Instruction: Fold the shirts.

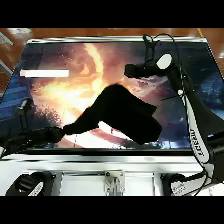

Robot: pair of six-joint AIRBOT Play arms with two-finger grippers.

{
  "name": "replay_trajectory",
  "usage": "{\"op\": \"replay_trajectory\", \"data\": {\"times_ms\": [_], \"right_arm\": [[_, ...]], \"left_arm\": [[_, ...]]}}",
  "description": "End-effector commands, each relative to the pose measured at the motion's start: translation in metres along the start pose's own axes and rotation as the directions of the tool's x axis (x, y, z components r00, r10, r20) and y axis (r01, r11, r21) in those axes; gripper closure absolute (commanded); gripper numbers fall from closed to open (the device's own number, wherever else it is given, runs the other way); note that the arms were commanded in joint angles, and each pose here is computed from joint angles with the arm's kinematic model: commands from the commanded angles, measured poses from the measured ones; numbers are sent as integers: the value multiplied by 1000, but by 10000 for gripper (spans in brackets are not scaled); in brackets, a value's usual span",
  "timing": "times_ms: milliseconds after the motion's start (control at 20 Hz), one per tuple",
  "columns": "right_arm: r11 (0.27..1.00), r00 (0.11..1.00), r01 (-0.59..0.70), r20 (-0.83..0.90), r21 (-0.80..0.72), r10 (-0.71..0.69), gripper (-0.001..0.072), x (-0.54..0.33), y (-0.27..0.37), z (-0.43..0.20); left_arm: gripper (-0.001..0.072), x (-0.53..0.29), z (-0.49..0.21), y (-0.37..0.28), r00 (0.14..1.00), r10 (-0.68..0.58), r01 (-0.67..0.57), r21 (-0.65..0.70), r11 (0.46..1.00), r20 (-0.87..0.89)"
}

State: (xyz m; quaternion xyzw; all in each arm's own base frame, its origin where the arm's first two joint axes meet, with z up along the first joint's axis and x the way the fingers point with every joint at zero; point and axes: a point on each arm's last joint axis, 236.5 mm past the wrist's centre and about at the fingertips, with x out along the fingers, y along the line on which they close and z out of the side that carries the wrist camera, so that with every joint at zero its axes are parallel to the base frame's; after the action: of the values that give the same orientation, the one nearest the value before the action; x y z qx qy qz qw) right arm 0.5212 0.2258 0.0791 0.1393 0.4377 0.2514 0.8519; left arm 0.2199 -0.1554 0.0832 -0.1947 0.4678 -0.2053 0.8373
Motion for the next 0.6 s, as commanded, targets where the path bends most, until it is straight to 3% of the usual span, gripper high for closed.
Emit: {"op": "replay_trajectory", "data": {"times_ms": [0, 100, 200, 250, 400, 550], "right_arm": [[999, 997, -18, -71, 35, 20, 86, -16, -1, -12], [991, 981, 130, -140, -24, -132, 87, -70, -49, -22], [942, 891, 337, -324, 5, -317, 89, -139, -116, -65], [921, 844, 385, -425, 55, -328, 89, -169, -138, -94], [898, 840, 331, -524, 291, -140, 87, -201, -143, -161], [859, 780, 369, -621, 356, -77, 87, -195, -142, -252]], "left_arm": [[671, 1, 29, -5, 992, -32, 34, -19, 999, 123], [671, -1, 38, -3, 987, -28, 32, -28, 999, 158], [671, -2, 42, 2, 985, -16, 23, -39, 999, 171], [671, -2, 43, 3, 985, -12, 20, -43, 999, 174], [671, -3, 43, 5, 984, -9, 16, -40, 999, 177], [670, -3, 43, 5, 984, -9, 16, -40, 999, 177]]}}
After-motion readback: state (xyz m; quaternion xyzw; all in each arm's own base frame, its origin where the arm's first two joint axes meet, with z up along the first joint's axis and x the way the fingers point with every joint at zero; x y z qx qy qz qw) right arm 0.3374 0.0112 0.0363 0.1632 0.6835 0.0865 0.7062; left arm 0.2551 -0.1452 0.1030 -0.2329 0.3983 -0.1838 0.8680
